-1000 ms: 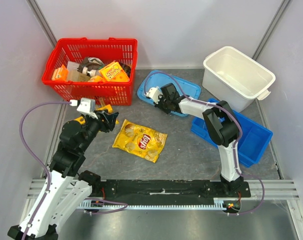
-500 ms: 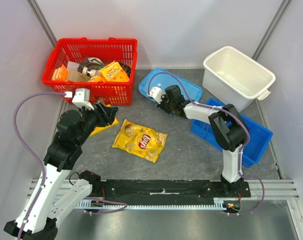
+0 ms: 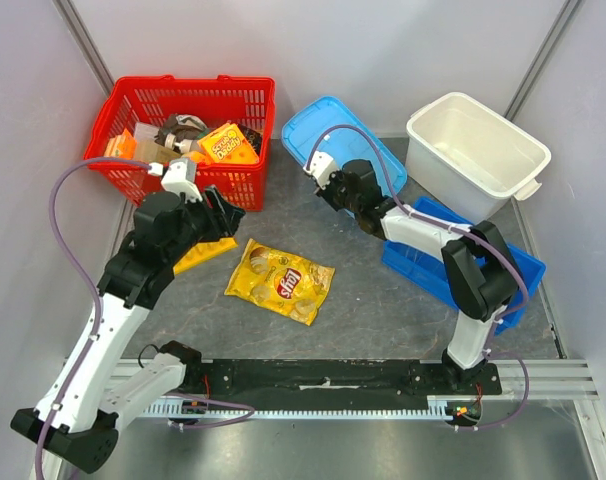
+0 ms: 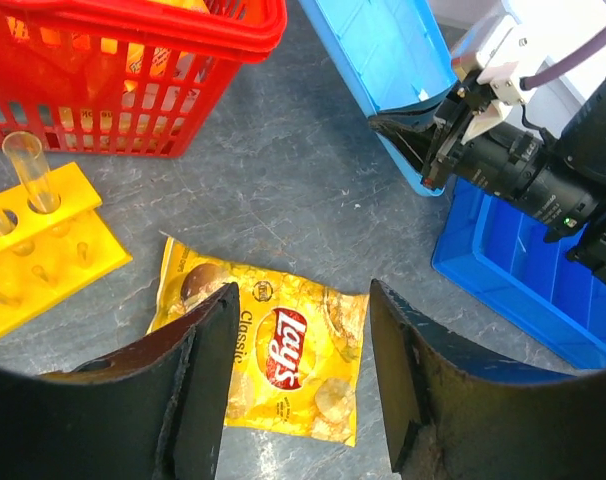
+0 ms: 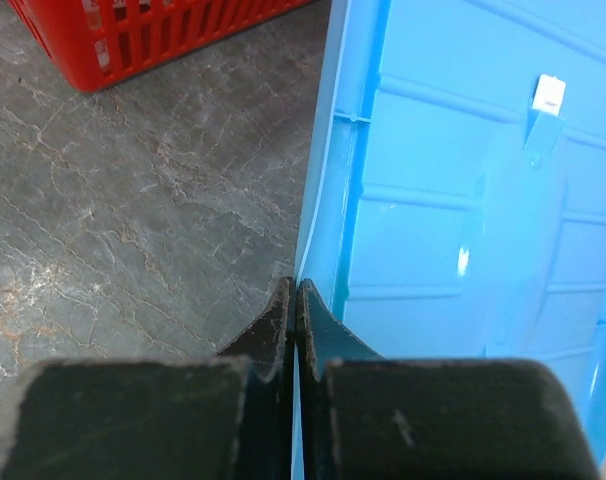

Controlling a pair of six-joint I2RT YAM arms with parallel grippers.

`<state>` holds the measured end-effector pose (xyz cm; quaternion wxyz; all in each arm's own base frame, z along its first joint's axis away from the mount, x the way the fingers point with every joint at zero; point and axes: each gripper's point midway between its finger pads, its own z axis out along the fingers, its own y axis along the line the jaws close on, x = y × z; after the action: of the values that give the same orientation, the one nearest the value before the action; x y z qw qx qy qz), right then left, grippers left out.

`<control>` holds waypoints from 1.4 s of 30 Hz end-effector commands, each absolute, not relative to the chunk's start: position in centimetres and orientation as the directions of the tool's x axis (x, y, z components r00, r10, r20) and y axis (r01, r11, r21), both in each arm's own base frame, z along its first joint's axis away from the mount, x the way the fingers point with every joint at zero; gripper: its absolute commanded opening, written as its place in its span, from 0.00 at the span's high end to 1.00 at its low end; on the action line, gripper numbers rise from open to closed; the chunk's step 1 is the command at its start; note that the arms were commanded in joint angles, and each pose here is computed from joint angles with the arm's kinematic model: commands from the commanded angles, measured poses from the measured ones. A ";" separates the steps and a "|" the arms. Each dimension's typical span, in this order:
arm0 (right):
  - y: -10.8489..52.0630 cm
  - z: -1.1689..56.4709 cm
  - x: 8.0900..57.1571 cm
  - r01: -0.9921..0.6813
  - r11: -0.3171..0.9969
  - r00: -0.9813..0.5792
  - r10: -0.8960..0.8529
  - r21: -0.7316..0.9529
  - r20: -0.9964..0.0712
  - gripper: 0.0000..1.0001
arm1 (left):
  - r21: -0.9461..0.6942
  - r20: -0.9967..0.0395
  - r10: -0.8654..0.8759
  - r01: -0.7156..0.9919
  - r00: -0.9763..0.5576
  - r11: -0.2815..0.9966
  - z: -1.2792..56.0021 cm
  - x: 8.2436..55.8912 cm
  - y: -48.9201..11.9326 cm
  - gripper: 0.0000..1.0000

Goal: Organize the chemistry lab equipment

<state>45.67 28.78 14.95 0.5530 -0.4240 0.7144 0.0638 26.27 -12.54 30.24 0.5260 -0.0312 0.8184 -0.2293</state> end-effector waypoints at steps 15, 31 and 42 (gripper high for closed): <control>28.4 27.9 42.0 -0.626 0.696 0.183 -0.306 -0.351 -0.934 1.00 | -0.452 -0.869 -0.287 0.409 -0.403 0.793 35.8 31.8 -18.7 0.29; 31.4 34.3 32.7 -0.694 0.630 0.309 -0.175 -0.347 -0.935 1.00 | -0.462 -0.884 -0.303 0.557 -0.357 0.691 38.1 35.5 -25.4 0.24; 33.2 34.0 29.6 -0.738 0.592 0.297 -0.147 -0.325 -0.943 1.00 | -0.509 -0.859 -0.349 0.553 -0.374 0.660 37.5 34.0 -25.1 0.73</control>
<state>30.02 33.68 31.65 0.6744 -0.4210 0.5714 0.2036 35.08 -25.52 34.70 0.5222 0.0720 0.7579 -0.3843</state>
